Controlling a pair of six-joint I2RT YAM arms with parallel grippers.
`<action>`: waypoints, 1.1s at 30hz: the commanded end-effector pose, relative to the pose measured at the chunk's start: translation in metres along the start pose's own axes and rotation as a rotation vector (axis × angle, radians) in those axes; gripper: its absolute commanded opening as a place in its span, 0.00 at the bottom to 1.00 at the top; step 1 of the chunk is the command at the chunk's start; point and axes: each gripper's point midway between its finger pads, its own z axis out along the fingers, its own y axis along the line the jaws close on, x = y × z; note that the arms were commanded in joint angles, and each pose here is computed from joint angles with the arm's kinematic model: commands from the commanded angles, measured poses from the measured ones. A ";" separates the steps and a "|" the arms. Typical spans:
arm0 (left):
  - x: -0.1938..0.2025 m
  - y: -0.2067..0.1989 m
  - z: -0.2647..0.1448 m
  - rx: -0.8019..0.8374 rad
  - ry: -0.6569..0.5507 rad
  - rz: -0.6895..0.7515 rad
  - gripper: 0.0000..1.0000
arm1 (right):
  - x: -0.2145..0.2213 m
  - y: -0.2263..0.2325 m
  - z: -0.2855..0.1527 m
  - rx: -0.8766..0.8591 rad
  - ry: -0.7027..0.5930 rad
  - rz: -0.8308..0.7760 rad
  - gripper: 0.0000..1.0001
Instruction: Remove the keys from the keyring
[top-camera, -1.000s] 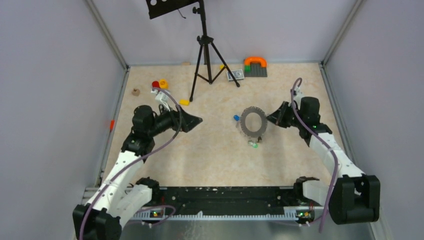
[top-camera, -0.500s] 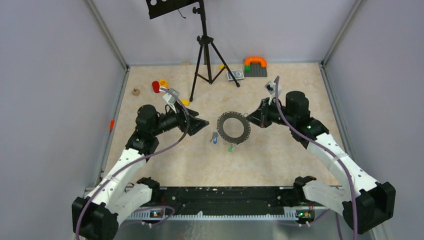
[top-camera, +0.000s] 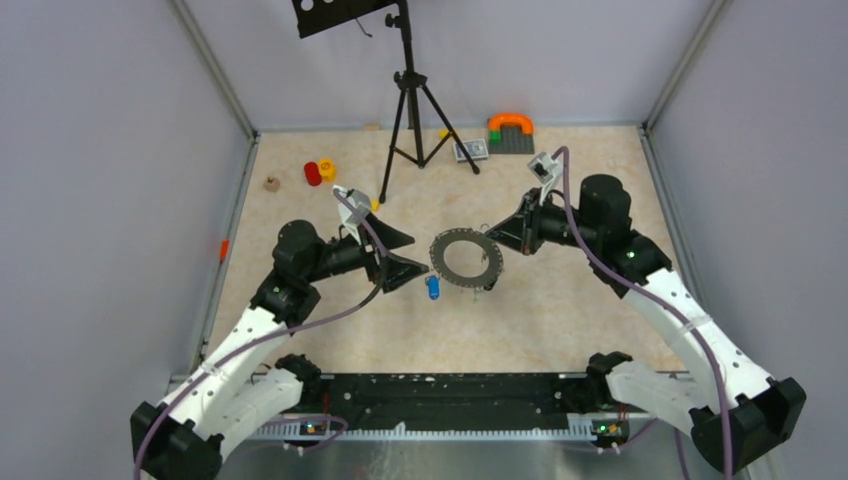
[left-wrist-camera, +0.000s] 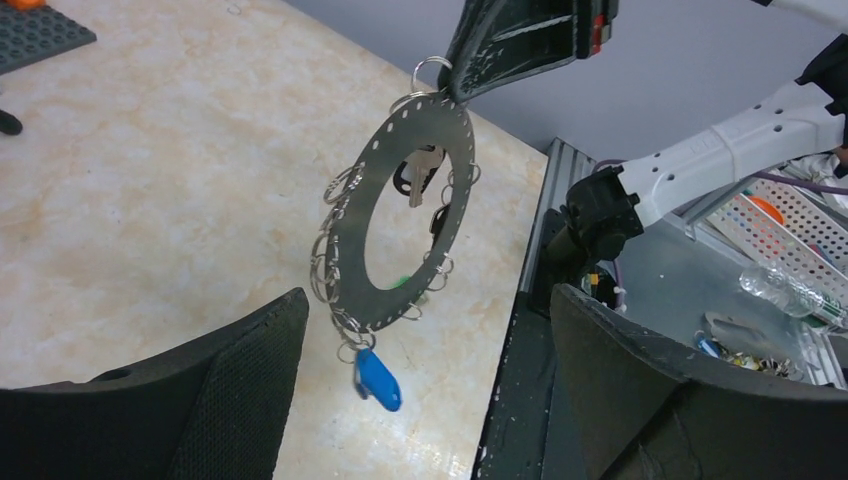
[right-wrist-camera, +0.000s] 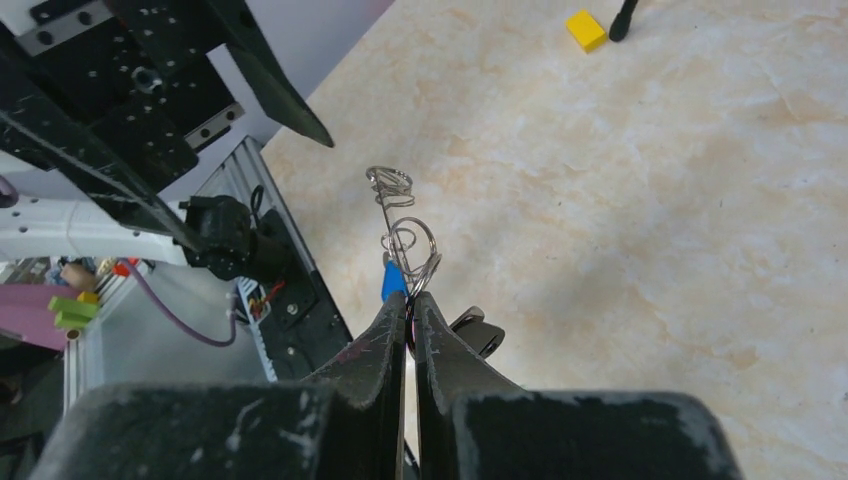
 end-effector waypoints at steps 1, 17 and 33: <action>0.003 0.010 0.010 -0.025 -0.013 0.019 0.90 | -0.023 0.030 -0.012 -0.076 -0.049 -0.074 0.00; -0.004 -0.008 0.039 0.079 -0.023 0.055 0.81 | -0.034 0.072 -0.030 -0.227 -0.059 -0.130 0.00; -0.006 -0.043 0.062 0.280 0.048 0.055 0.36 | -0.036 0.089 -0.041 -0.286 -0.061 -0.151 0.00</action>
